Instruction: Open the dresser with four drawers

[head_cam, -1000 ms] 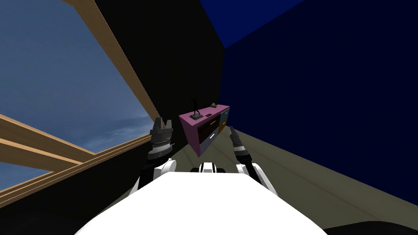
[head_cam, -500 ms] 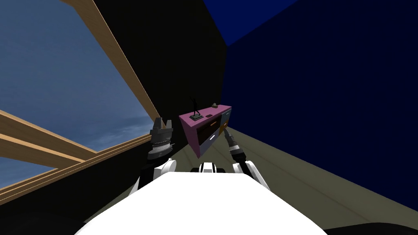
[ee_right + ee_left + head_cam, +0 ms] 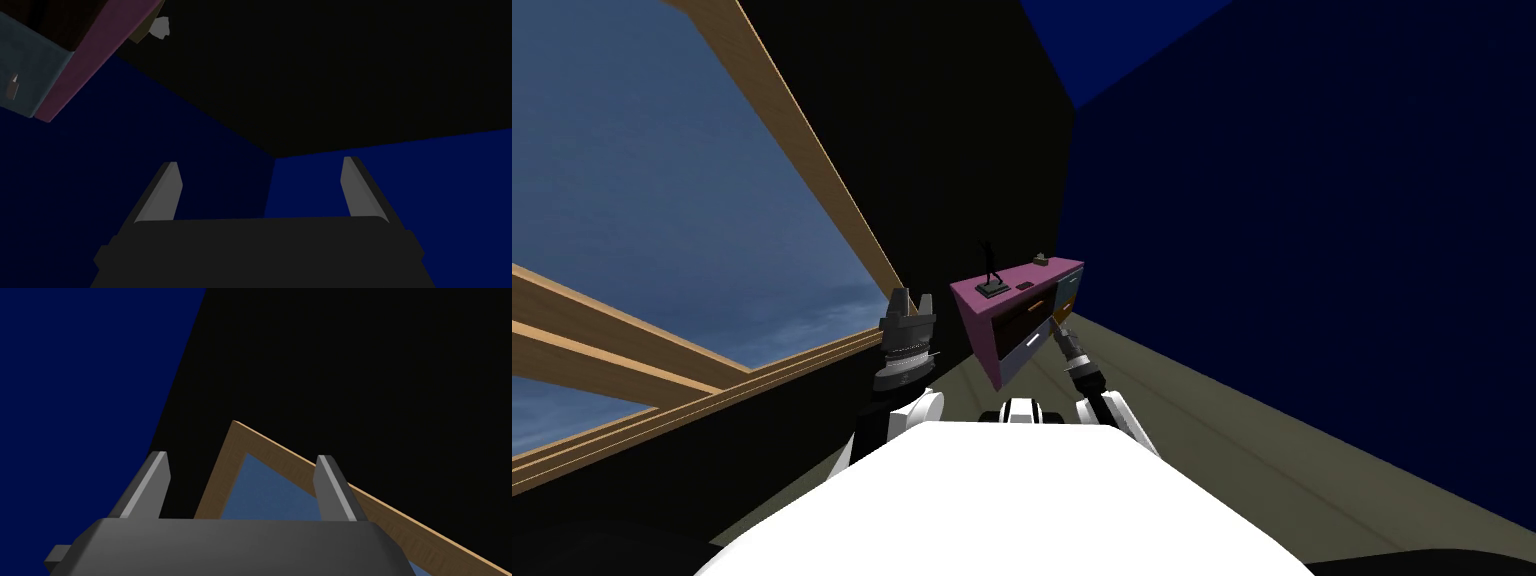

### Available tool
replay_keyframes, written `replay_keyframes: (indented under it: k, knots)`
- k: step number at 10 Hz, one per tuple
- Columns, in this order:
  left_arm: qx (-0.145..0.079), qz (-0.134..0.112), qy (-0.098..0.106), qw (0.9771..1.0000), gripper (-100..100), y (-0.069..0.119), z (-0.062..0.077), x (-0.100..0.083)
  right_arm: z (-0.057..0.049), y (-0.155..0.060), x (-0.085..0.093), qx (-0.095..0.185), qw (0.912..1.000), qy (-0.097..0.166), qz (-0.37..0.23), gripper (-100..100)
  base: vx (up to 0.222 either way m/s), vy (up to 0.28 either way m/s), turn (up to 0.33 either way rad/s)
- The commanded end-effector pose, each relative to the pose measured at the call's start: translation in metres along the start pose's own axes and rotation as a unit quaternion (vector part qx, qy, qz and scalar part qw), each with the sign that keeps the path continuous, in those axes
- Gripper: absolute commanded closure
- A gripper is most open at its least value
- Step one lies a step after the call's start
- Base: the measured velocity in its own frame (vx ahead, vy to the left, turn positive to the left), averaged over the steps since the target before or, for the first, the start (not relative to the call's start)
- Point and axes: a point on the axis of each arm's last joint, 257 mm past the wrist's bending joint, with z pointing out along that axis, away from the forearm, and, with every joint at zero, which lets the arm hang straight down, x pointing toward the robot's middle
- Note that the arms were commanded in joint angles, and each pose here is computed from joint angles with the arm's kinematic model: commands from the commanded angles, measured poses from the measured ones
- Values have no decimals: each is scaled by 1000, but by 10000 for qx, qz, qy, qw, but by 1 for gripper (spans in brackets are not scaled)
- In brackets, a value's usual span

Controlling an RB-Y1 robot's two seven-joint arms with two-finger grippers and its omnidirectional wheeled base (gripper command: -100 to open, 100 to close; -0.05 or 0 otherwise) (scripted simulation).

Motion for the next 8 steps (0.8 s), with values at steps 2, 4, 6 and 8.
replay_keyframes:
  k: [2, 4, 6, 8]
  knots:
    - [0, 0, 0, 10000, 0, 0, 0, 0, 4, 0, 30, 69, 9962, 329, -809, -100, 58, -56, 86]
    - [0, 0, 0, 10000, 0, 0, 0, 0, 6, 0, 44, 87, 9913, 484, -1219, -100, 62, -55, 77]
    - [0, 0, 0, 10000, 0, 0, 0, 0, 8, 0, 58, 94, 9842, 639, -1649, -100, 70, -62, 84]
    - [0, 0, 0, 10000, 0, 0, 0, 0, 9, -1, 72, 90, 9743, 793, -2105, -100, 66, -57, 86]
